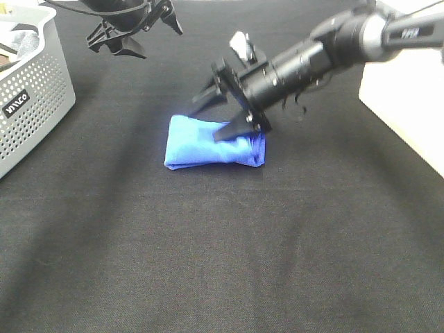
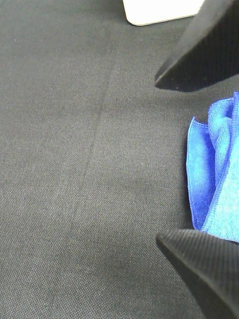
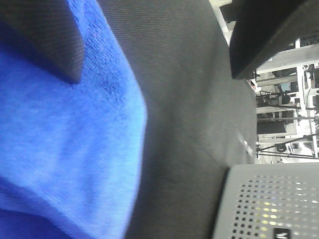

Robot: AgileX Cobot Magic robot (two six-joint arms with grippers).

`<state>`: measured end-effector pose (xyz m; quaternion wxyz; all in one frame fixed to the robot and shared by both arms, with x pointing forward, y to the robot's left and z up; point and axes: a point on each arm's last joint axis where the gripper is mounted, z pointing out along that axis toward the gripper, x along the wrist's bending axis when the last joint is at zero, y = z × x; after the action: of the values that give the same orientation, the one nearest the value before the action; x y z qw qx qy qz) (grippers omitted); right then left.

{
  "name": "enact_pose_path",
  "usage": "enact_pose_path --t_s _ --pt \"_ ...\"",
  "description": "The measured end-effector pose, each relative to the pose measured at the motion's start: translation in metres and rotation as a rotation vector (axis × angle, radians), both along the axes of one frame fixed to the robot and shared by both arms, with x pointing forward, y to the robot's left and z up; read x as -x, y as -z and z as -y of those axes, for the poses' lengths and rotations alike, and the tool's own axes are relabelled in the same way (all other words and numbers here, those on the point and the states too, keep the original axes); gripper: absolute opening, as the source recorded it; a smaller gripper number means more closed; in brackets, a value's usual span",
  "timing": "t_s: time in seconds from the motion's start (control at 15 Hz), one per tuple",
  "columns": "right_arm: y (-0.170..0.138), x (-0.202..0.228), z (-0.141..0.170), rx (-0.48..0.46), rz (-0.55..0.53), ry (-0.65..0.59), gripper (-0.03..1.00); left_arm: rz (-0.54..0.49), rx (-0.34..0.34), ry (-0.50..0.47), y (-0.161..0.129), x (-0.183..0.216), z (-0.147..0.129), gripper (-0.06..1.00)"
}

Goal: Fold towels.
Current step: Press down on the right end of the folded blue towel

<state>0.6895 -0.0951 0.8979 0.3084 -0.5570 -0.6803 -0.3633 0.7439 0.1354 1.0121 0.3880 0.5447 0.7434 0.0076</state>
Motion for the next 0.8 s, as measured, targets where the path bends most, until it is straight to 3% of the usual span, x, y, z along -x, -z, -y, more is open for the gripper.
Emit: enact_pose_path --t_s 0.2,0.47,0.6,0.8 --pt "0.018 -0.015 0.036 0.021 -0.021 0.076 0.75 -0.003 -0.001 0.001 0.0 0.0 0.0 0.73" --pt "0.017 -0.028 0.082 0.032 -0.015 0.166 0.75 -0.009 -0.002 0.004 0.001 0.001 0.0 0.73" --pt "0.012 -0.03 0.091 0.039 -0.003 0.177 0.75 -0.014 -0.006 0.008 0.001 0.001 0.0 0.73" --pt "-0.041 -0.025 0.104 0.113 0.121 0.121 0.75 -0.024 -0.091 0.13 -0.005 0.01 0.0 0.73"
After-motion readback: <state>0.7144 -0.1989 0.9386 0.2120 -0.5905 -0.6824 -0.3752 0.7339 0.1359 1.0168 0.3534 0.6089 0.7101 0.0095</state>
